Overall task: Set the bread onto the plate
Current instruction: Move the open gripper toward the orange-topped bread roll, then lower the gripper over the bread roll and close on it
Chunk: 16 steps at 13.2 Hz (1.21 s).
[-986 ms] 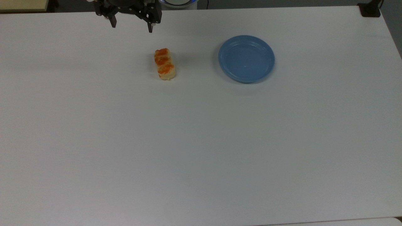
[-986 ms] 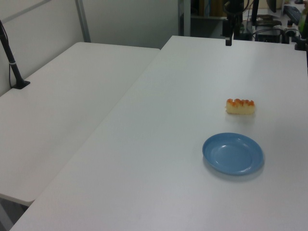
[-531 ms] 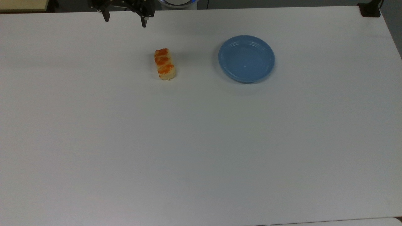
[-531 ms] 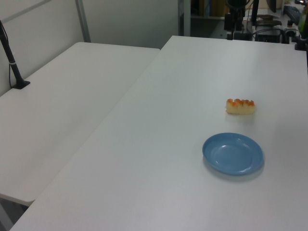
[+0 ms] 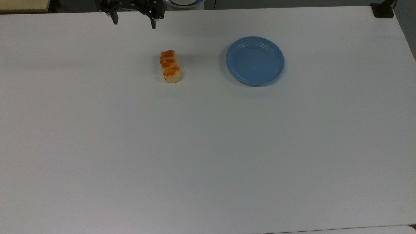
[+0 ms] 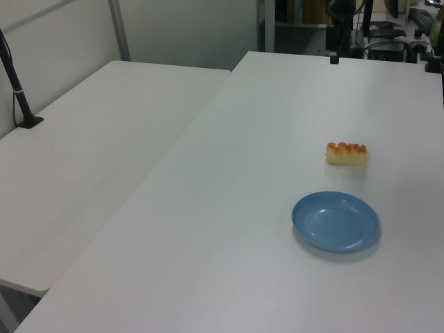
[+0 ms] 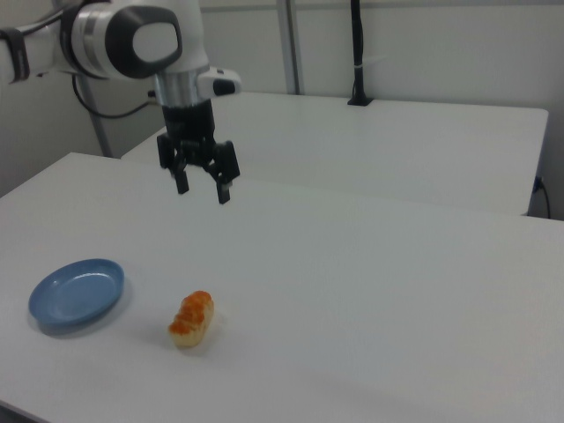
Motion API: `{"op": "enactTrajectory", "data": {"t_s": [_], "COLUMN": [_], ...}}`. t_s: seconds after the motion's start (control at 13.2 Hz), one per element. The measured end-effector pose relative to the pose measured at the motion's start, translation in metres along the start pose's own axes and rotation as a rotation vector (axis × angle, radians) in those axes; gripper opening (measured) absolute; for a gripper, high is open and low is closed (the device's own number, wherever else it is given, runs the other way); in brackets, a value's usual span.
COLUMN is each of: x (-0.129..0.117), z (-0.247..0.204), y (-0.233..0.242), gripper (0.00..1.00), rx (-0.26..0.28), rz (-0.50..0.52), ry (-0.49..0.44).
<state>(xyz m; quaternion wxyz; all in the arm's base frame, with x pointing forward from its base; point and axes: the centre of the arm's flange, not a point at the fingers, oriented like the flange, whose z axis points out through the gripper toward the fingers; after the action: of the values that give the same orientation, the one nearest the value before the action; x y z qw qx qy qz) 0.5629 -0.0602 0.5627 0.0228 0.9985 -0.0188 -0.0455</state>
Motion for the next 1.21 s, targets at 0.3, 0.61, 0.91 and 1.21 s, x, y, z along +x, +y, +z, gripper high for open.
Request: {"op": "enactTrajectory", "data": {"t_s": [0.3,0.61,0.91,1.21], "x": [-0.004,-0.012,-0.022,-0.019], "z": [0.065,0.151,0.219,0.243], "y": [-0.019,-0.048,-0.059,-0.067], "gripper": [1.0,1.0,0.99,0.65], "rx": [0.006,-0.033,-0.091,-0.098], "rz": [-0.121,-0.197,-0.262,-0.282], "ry": [-0.098,-0.13,-0.16,-0.168]}}
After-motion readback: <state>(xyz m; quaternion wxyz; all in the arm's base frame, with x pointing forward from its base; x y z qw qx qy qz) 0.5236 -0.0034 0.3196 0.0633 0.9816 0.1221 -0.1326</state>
